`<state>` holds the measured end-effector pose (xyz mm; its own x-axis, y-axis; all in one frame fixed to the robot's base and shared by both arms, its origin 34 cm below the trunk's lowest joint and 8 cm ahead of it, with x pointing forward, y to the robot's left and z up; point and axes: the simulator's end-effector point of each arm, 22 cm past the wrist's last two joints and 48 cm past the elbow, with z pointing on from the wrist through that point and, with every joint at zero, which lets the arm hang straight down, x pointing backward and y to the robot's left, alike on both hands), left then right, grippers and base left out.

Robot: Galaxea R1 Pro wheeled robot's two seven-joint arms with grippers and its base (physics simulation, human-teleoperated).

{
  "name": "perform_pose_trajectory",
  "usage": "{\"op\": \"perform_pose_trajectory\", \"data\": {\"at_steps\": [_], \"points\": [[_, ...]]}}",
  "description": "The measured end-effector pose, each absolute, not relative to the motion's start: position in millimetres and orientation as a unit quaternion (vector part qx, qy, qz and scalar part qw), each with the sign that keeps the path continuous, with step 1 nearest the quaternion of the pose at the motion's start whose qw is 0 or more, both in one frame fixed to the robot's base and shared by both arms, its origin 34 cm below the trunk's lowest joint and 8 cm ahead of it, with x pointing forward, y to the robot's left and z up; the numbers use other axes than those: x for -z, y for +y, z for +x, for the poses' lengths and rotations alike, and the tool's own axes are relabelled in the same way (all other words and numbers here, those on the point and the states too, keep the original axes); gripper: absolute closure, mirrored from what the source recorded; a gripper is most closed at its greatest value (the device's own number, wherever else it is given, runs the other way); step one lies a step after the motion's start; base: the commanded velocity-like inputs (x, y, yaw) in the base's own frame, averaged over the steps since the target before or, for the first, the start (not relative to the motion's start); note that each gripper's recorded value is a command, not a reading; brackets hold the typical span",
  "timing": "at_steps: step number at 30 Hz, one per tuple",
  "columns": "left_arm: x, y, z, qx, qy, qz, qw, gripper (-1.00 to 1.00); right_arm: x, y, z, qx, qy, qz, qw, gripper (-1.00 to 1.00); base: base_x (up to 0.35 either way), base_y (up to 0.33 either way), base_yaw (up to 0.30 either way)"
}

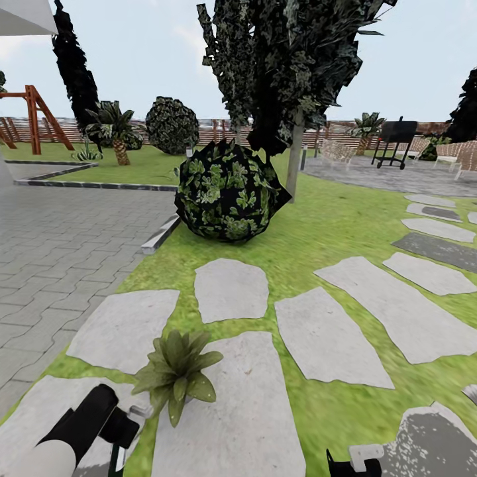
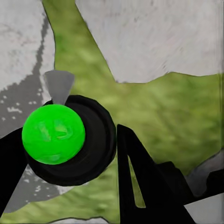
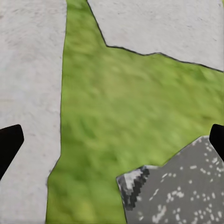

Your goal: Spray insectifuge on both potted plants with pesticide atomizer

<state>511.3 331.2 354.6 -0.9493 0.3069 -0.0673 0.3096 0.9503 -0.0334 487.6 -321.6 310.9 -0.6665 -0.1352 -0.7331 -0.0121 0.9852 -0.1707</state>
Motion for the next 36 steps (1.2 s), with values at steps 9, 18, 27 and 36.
{"op": "perform_pose_trajectory", "data": {"at_steps": [9,18,27,36], "points": [[-357,304,504,0.079,0.982,0.168,0.023,1.00,-311,-322,488,0.076,0.910,-0.040,0.406,-1.00,0.000,0.000,0.000],[-350,299,506,0.030,0.976,0.214,0.019,1.00,-311,-322,488,0.076,0.909,-0.040,0.407,-1.00,-0.007,0.127,-0.082],[-351,296,506,0.035,0.976,0.213,0.021,1.00,-311,-322,488,0.076,0.909,-0.041,0.407,-1.00,-0.002,0.118,-0.250],[-352,296,508,0.036,0.976,0.213,0.023,1.00,-311,-322,488,0.076,0.910,-0.041,0.407,-1.00,-0.133,0.040,-0.008]]}}
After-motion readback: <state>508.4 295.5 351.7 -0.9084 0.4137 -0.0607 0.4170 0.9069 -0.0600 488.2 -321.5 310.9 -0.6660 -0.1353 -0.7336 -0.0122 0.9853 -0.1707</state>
